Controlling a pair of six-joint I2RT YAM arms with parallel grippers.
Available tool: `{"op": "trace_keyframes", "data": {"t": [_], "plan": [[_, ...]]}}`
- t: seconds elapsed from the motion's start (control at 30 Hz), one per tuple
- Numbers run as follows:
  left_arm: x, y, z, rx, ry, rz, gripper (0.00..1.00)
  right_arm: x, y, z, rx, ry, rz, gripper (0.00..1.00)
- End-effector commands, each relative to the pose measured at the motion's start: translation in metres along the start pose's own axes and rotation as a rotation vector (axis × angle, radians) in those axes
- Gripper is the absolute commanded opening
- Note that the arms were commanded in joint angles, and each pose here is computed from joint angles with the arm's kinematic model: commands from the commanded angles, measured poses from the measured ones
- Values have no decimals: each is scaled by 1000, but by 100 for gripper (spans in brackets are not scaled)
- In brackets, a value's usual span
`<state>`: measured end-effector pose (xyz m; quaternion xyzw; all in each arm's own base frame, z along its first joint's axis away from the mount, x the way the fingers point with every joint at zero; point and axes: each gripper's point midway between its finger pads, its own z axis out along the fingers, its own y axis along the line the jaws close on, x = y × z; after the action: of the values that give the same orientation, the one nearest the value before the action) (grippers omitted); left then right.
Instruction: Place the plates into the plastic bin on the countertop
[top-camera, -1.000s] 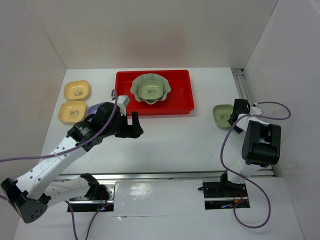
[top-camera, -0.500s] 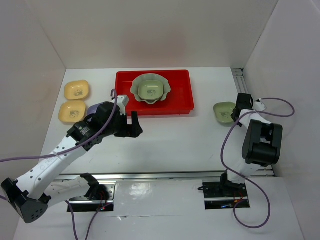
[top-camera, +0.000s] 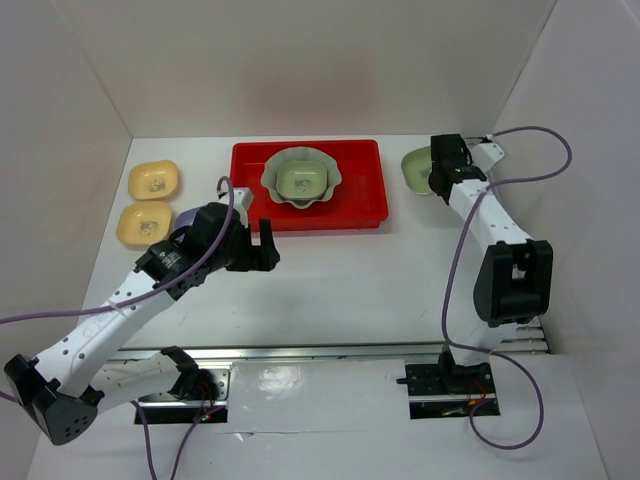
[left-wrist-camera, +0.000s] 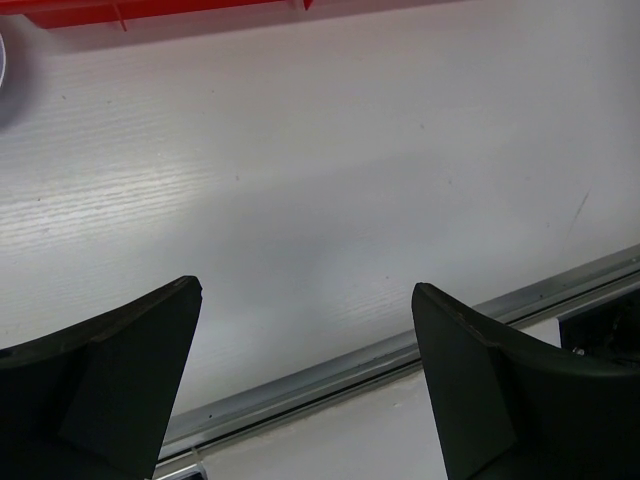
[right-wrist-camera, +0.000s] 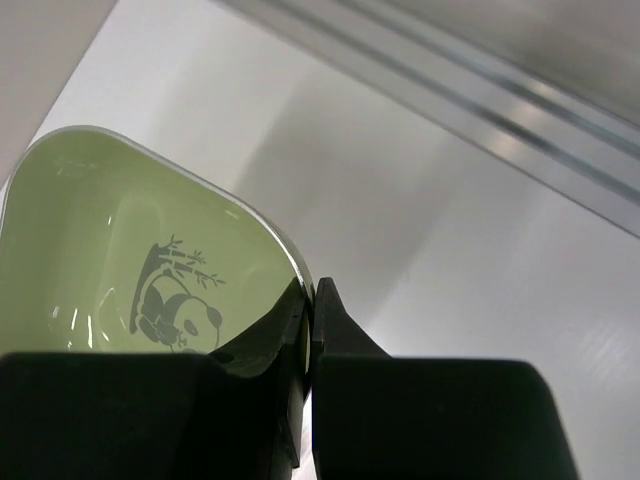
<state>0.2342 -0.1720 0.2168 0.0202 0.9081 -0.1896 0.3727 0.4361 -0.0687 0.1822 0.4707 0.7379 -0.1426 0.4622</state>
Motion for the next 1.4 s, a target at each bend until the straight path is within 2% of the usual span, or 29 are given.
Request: {"op": "trace_keyframes", "data": {"t": [0.0,0.07,0.17,0.2,0.23,0.3,0.33,0.37,0.4,0.47,0.5,0.53,0.57,0.63,0.67,0.8,1.37], "plan": [[-13,5,0,-36,-40,-11,100,-10,49,-27,-226,-20,-29,0],[-12,12,0,-67,-37,-37,100,0,99,-57,-474,14,-58,0],[-12,32,4,-161,-23,-64,100,27,155,-77,-680,82,-153,0],[-14,31,7,-172,-6,-73,100,47,178,-99,-782,129,-211,0],[-15,38,8,-206,-1,-94,100,35,200,-114,-833,87,-227,0],[-19,47,7,-246,0,-120,100,76,220,-117,-841,142,-319,0],[-19,51,9,-260,3,-130,100,65,239,-129,-874,120,-313,0],[-21,53,7,-255,-2,-146,100,74,247,-131,-891,132,-337,0],[-21,63,7,-268,6,-158,100,101,258,-132,-925,165,-391,0],[-26,71,2,-266,-16,-169,100,100,279,-147,-970,137,-407,0],[-29,83,-1,-284,-29,-191,100,127,283,-144,-972,172,-462,0],[-25,88,0,-287,-15,-183,100,113,297,-150,-1001,121,-481,0],[-28,91,-4,-286,-28,-186,100,120,303,-156,-1025,115,-515,0],[-23,104,-4,-306,-15,-198,100,142,305,-144,-994,122,-605,0],[-21,104,-7,-303,-20,-198,100,131,314,-150,-1007,104,-589,0],[-13,109,-6,-306,-32,-204,100,145,307,-126,-985,129,-625,0],[-6,118,-4,-315,-33,-239,100,187,315,-125,-1043,145,-722,4]]}}
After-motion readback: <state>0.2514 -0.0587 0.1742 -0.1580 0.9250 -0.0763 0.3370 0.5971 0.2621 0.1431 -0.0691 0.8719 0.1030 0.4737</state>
